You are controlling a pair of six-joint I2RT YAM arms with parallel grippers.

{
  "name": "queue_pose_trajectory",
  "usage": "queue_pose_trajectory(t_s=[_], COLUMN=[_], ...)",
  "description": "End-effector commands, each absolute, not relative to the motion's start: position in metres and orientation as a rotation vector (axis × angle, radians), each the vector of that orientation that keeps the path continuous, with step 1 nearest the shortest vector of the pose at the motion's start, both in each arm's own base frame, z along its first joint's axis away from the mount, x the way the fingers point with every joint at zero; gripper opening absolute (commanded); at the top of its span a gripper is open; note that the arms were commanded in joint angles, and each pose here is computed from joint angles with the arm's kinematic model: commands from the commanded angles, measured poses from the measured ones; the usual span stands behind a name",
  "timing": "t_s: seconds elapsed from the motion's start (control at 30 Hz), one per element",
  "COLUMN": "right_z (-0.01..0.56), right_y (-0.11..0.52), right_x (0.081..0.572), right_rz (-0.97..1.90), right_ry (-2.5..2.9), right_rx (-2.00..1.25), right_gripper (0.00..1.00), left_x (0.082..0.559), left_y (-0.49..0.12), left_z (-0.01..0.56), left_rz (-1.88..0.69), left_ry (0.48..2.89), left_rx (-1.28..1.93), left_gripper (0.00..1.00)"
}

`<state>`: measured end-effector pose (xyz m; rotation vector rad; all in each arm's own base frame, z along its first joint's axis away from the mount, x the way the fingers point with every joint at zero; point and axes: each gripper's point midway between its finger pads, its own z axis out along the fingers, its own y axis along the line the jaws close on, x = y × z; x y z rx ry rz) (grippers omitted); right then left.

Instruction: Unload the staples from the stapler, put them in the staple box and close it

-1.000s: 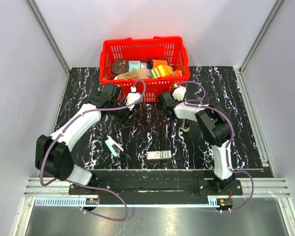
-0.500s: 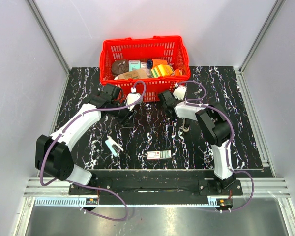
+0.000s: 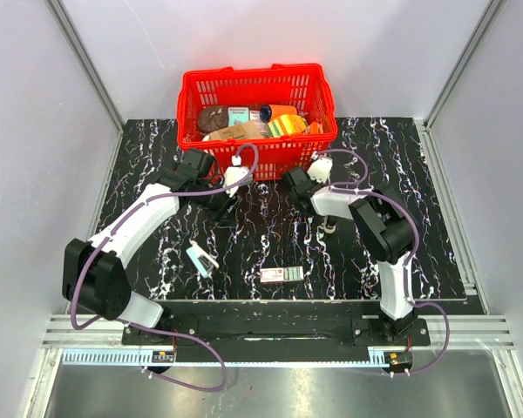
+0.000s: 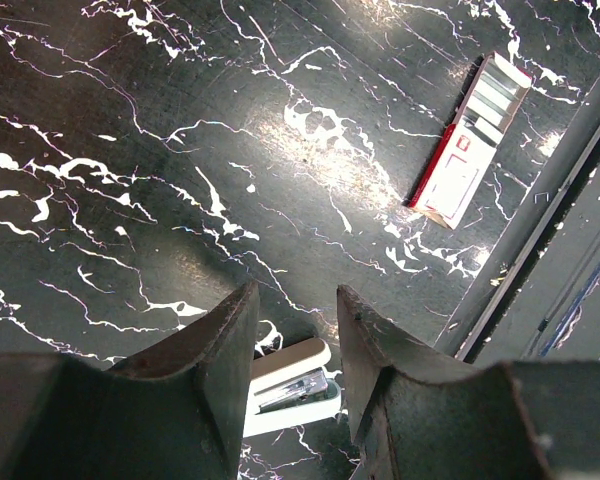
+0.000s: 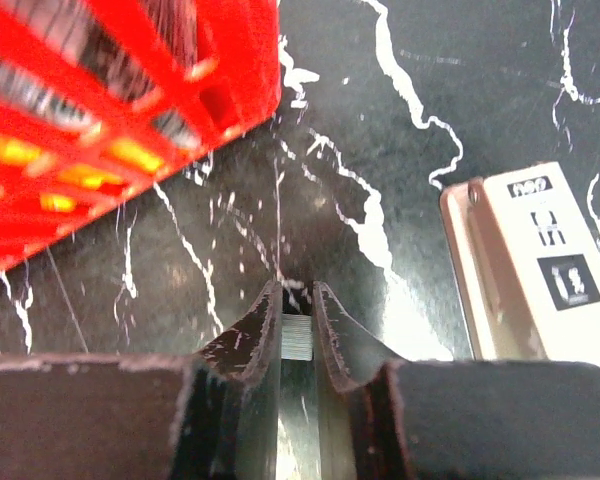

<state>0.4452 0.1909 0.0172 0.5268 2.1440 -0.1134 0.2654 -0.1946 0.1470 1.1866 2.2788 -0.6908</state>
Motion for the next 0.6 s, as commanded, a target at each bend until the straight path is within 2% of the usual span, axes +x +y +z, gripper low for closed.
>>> queue_pose_trajectory(t_s=[0.0, 0.27, 0.57], right_z=[-0.023, -0.010, 0.021], right_y=[0.202, 0.197, 0.218], right_x=[0.383, 0.341, 0.285], right_rz=[-0.142, -0.138, 0.091], right_ry=[2.352, 2.386, 2.459], right_rx=[0.407, 0.279, 0.142], right_gripper=[0.17, 0.15, 0.15], left_x=[0.264, 0.263, 0.263], left_y=[-0.200, -0.199, -0.198], left_z=[0.161, 0.166, 0.160], left_rz=[-0.725, -0.718, -0.707], left_ry=[2.224, 2.212, 2.228], left_rx=[1.183, 1.193, 1.201], left_gripper=[0.41, 0.42, 0.42])
